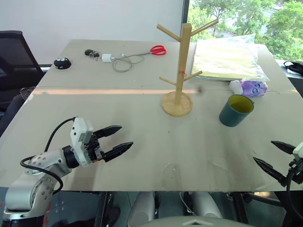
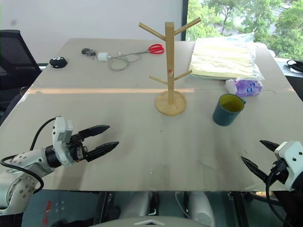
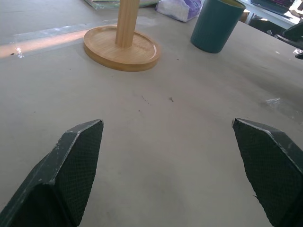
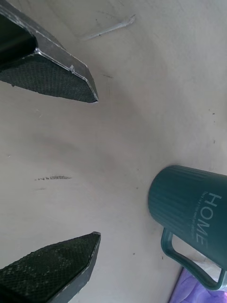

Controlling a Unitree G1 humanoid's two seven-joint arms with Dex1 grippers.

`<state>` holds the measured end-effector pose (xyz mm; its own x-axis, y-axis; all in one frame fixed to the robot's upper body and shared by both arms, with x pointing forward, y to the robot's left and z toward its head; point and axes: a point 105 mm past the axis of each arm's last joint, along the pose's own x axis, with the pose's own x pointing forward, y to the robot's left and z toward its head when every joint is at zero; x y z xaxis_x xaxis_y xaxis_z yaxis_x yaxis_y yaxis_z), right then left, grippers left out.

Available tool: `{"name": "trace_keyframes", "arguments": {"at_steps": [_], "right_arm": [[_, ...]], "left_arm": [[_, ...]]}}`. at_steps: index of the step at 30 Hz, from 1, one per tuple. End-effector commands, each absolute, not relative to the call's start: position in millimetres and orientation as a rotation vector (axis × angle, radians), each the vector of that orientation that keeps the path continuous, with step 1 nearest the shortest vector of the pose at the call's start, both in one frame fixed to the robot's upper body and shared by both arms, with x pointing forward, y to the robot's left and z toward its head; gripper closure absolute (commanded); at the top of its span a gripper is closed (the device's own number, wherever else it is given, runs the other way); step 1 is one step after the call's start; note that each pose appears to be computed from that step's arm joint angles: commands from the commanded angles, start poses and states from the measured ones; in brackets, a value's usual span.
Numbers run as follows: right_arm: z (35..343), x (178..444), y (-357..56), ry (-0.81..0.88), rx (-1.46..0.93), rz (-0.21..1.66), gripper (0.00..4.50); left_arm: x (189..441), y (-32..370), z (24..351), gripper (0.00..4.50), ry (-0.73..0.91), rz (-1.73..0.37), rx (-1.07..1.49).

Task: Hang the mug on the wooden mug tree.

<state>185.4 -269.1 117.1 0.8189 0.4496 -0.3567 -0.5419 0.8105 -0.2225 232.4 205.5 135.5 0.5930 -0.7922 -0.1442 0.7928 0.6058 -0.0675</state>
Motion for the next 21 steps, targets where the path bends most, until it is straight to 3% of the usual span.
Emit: {"name": "trace_keyframes", "arguments": {"at_steps": [1, 12, 21], "right_arm": [[123.4, 195.1, -272.6, 0.252, -0.351, 0.489, 0.09], [128.3, 261.0, -283.6, 0.227, -0.287, 0.263, 0.09], [134.3, 305.3, -274.2, 0.159, -0.248, 0.244, 0.09]], "left_arm": [[232.0, 195.6, 146.8, 0.0, 0.118, -0.99, 0.013], [207.7, 126.5, 184.2, 0.0, 0.013, -1.367, 0.001], [198.6, 122.6, 188.1, 0.0, -0.025, -1.351, -0.033]]}}
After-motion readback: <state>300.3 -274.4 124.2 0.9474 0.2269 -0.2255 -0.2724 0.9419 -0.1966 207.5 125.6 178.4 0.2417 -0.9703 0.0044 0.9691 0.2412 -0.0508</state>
